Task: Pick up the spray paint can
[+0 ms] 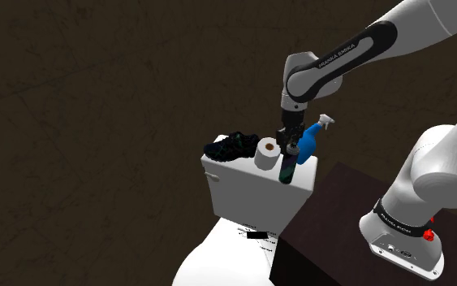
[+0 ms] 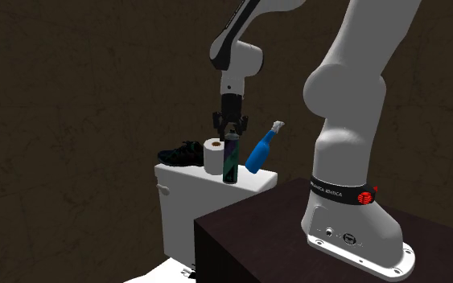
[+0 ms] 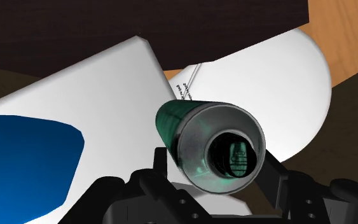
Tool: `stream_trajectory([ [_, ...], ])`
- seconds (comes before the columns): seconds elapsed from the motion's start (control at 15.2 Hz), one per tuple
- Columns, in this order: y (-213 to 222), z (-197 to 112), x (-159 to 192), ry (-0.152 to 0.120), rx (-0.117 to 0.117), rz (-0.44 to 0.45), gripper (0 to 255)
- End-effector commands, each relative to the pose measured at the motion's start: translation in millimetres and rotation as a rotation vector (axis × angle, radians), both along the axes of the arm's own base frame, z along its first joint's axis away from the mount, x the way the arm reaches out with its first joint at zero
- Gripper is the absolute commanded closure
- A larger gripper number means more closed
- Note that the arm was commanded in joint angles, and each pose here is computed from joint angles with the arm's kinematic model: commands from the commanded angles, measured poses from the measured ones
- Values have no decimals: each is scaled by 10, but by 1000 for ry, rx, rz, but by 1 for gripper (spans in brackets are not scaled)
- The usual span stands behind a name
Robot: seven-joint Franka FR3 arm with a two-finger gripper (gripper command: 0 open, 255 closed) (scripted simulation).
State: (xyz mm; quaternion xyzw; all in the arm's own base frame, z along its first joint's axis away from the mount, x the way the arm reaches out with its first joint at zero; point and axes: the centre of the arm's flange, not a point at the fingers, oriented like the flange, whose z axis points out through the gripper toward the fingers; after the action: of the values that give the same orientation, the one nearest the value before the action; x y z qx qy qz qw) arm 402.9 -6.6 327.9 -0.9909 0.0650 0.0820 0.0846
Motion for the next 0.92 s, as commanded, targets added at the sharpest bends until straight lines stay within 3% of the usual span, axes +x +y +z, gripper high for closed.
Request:
stream_trajectory([
  [0.0, 1, -9, -4, 2, 0, 0, 255],
  [0.2, 7, -17, -4, 2, 0, 0, 255],
  [0.86, 7, 511, -4, 2, 0, 0, 255],
])
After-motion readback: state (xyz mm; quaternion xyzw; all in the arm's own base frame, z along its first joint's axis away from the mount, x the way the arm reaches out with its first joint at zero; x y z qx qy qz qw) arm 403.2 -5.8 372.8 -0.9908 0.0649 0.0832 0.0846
